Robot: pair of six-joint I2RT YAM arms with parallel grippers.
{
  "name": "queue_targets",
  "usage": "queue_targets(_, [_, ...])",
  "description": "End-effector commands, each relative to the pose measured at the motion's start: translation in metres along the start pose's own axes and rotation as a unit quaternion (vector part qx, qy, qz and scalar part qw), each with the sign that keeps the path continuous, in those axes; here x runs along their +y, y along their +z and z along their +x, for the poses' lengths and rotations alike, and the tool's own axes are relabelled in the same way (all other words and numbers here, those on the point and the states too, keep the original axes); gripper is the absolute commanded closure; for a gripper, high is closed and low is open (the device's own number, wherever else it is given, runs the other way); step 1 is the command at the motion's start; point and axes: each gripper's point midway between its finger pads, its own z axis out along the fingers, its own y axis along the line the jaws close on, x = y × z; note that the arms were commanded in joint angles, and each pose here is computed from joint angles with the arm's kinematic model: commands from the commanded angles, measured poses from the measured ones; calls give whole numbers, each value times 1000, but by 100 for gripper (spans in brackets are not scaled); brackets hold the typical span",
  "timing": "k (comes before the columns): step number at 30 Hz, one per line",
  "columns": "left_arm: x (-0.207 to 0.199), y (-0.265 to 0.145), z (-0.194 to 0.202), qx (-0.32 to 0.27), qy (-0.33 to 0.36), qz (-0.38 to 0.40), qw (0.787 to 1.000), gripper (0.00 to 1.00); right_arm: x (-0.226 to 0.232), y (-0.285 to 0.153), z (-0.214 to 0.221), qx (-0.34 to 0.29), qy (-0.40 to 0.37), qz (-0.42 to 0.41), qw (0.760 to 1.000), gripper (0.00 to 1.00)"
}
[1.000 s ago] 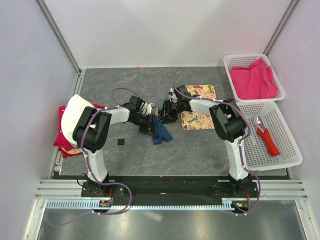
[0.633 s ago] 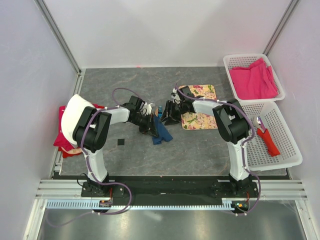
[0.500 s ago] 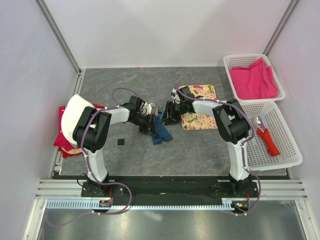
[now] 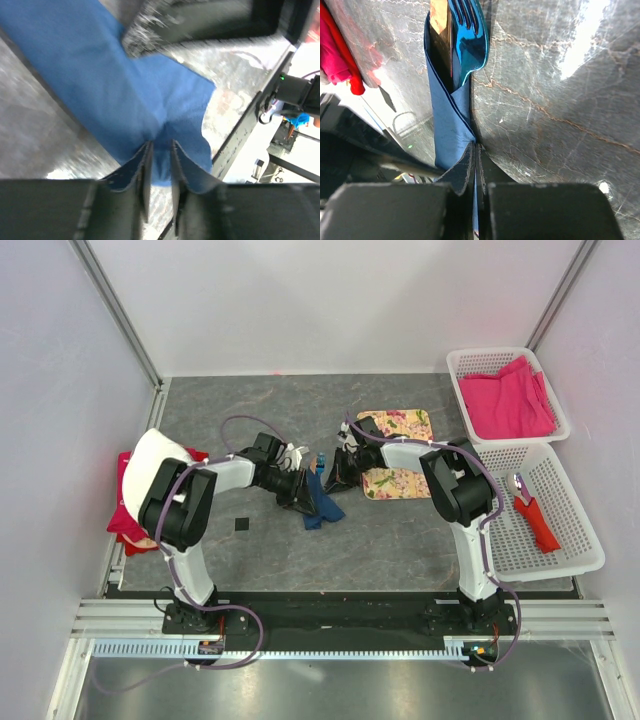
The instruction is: Place the utensils on the paper napkin and roll it up
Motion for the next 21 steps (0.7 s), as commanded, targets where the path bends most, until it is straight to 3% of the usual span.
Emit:
queue_targets(1, [-34, -21, -3, -23, 67, 49, 996, 68, -82, 22, 28, 22, 22, 144, 989, 100])
queue_targets(9, [-53, -20, 9, -4, 56, 84, 995, 66, -89, 24, 29, 23, 28, 153, 988, 100])
queue_targets(21, [-17, 10, 36, 43, -28, 65, 997, 73, -86, 26, 27, 24, 29, 147, 988, 100])
